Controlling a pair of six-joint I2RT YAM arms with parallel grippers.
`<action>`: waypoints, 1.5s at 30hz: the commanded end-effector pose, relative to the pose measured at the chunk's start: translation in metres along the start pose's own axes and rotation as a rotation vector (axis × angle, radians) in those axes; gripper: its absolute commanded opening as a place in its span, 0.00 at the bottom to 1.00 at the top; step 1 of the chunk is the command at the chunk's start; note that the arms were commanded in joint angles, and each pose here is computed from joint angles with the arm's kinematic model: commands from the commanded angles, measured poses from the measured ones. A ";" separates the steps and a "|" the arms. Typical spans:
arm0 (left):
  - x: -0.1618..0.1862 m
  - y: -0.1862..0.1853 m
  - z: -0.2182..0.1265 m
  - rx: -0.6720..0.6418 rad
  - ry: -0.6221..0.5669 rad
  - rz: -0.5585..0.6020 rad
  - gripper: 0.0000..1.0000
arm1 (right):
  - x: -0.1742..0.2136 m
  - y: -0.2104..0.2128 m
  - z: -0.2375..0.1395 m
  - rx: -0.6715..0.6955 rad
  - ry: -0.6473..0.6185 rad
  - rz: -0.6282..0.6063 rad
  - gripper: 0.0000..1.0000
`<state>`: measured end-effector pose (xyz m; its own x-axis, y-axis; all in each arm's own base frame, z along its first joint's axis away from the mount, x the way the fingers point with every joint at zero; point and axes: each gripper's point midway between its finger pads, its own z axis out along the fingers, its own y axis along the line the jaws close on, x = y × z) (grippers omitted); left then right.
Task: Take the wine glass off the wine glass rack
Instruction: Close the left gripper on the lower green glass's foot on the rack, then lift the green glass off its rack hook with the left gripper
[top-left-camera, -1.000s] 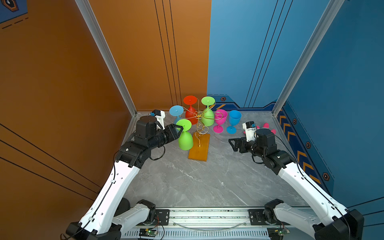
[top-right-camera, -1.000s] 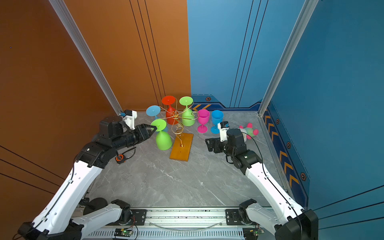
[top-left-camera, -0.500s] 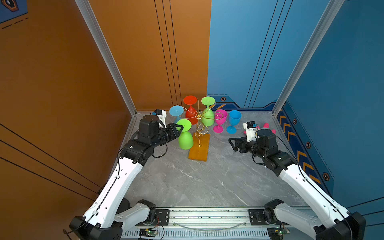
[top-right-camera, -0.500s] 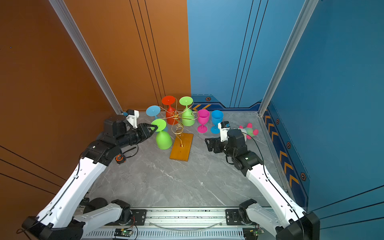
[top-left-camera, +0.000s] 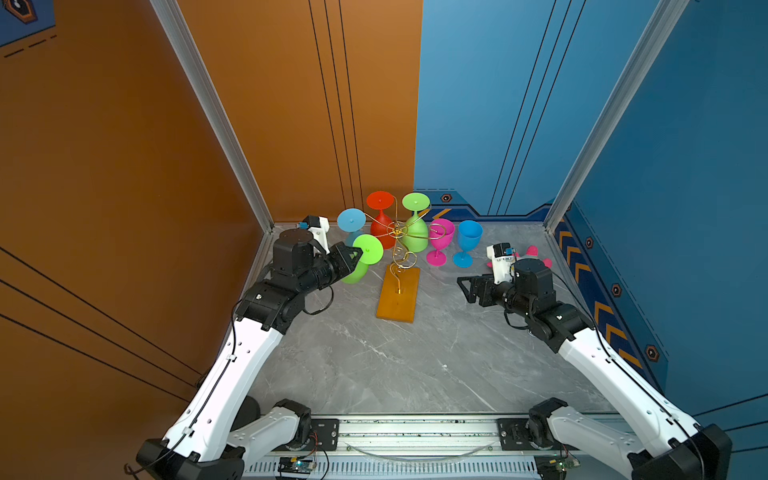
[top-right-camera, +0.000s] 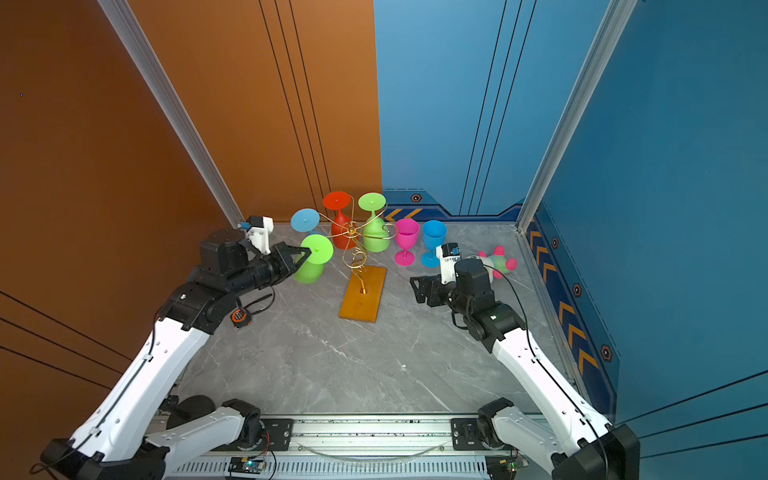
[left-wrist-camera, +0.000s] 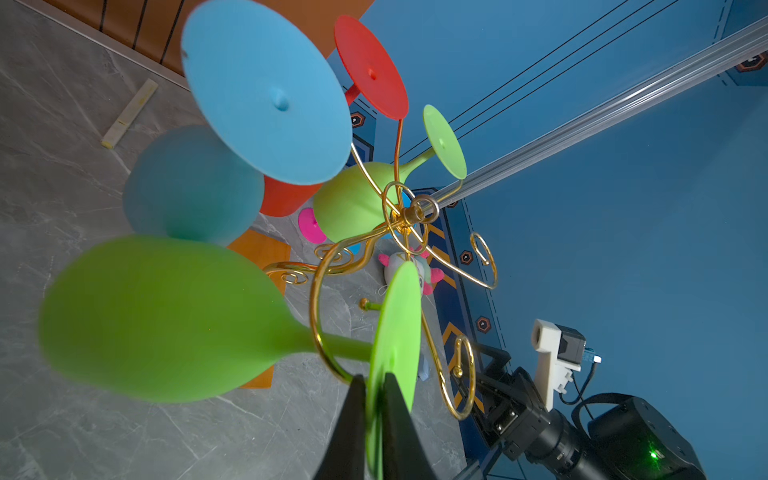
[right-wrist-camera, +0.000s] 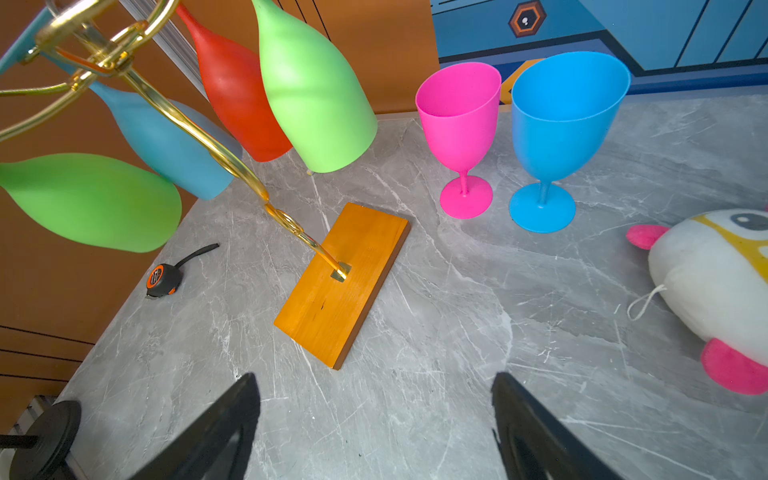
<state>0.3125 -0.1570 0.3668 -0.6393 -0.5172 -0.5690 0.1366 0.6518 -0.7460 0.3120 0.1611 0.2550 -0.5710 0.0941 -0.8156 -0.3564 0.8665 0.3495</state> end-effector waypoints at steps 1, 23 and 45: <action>0.005 0.011 0.000 -0.021 0.016 -0.016 0.07 | -0.002 0.004 -0.005 -0.012 -0.020 0.004 0.88; -0.009 -0.015 -0.009 0.123 -0.002 -0.158 0.00 | -0.003 0.005 -0.009 -0.012 -0.026 0.009 0.88; -0.029 -0.010 -0.001 0.134 -0.003 -0.233 0.00 | -0.002 0.004 -0.012 -0.007 -0.022 0.012 0.88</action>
<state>0.3263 -0.1453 0.3708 -0.6681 -0.6530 -0.3568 0.0254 0.4593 -0.8879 0.3072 0.1590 0.2647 -0.5507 0.1068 -0.8279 -0.3630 0.8624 0.3527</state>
